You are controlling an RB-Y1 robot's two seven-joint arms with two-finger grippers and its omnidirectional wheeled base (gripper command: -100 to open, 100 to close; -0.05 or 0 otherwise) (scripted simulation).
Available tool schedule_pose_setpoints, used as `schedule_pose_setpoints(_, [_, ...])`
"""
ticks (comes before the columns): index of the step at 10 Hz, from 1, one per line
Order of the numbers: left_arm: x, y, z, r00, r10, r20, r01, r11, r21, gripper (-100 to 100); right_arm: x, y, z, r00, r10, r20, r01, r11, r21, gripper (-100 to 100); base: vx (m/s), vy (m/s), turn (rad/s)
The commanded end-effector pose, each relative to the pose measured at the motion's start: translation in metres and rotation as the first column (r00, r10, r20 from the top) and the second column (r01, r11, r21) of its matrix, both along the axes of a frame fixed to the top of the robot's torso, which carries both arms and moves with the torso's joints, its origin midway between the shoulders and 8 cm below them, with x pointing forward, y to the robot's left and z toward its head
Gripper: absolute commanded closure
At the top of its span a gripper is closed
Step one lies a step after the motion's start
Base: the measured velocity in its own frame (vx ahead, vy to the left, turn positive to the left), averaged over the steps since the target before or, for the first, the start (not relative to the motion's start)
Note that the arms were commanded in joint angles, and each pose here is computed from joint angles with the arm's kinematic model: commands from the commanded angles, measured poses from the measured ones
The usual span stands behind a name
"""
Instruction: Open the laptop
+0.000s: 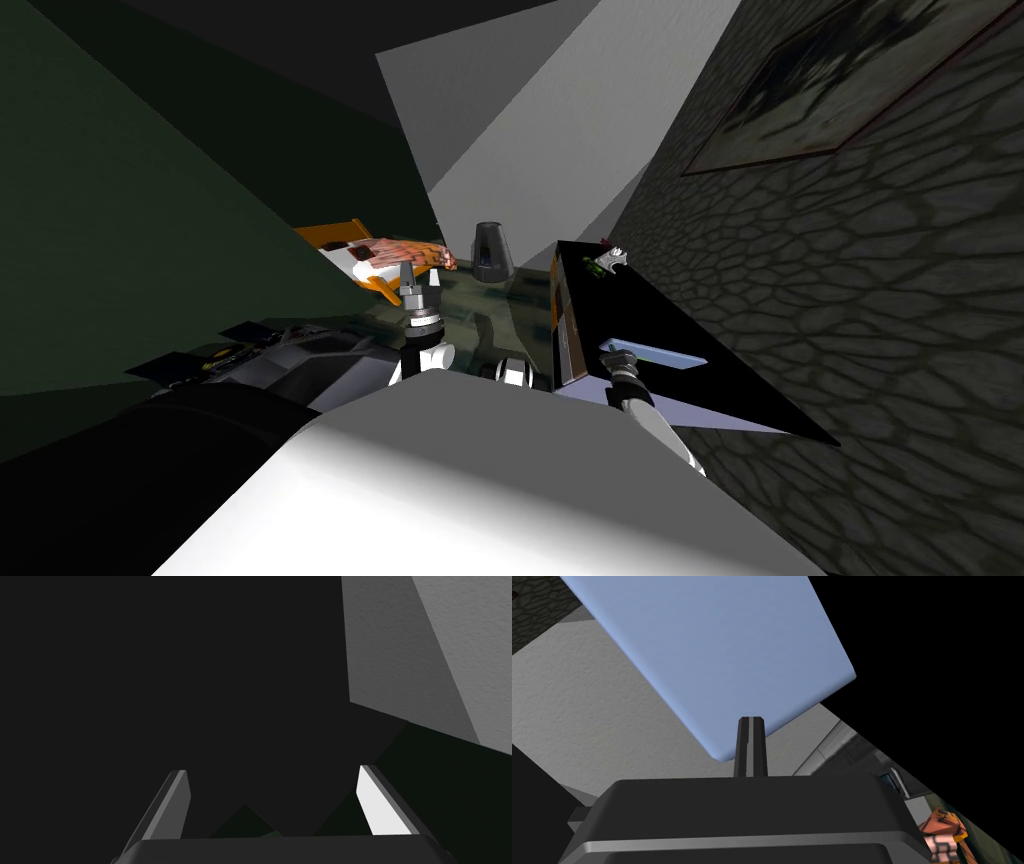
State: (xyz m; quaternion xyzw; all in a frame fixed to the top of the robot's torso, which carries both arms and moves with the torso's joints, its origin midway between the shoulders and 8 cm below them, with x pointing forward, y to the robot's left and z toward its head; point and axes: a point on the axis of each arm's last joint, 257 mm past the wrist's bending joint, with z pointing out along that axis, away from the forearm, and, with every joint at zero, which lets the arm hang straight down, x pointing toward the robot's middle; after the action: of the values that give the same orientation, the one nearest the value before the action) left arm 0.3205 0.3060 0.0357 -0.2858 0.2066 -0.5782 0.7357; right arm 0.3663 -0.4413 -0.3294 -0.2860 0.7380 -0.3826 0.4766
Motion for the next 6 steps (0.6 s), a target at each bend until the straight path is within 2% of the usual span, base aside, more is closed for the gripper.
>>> schedule_pose_setpoints(1, [0.000,0.000,0.000,1.0000,0.000,0.000,0.000,1.0000,0.000,0,-0.017,-0.019,-0.006,0.999,0.011,-0.052,-0.012,1.000,-0.007,100,0.139,0.082,-0.049])
schedule_pose_setpoints(2, [0.000,0.000,0.000,1.0000,0.000,0.000,0.000,1.0000,0.000,0,-0.017,-0.019,-0.006,0.999,0.009,-0.052,-0.010,1.000,-0.002,100,0.071,0.037,-0.013])
schedule_pose_setpoints(3, [0.000,0.000,0.000,1.0000,0.000,0.000,0.000,1.0000,0.000,0,-0.032,-0.037,-0.010,0.995,0.019,-0.095,-0.020,1.000,-0.008,100,0.129,0.044,-0.049])
schedule_pose_setpoints(4, [0.000,0.000,0.000,1.0000,0.000,0.000,0.000,1.0000,0.000,0,-0.043,-0.051,-0.011,0.993,0.016,-0.121,-0.017,1.000,-0.007,100,0.236,0.130,-0.111])
schedule_pose_setpoints(5, [0.000,0.000,0.000,1.0000,0.000,0.000,0.000,1.0000,0.000,0,-0.047,-0.054,-0.013,0.990,0.025,-0.136,-0.025,1.000,-0.001,100,0.178,0.131,-0.081])
schedule_pose_setpoints(6, [0.000,0.000,0.000,1.0000,0.000,0.000,0.000,1.0000,0.000,0,-0.061,-0.068,-0.015,0.984,0.030,-0.173,-0.030,1.000,0.002,100,0.155,0.117,-0.056])
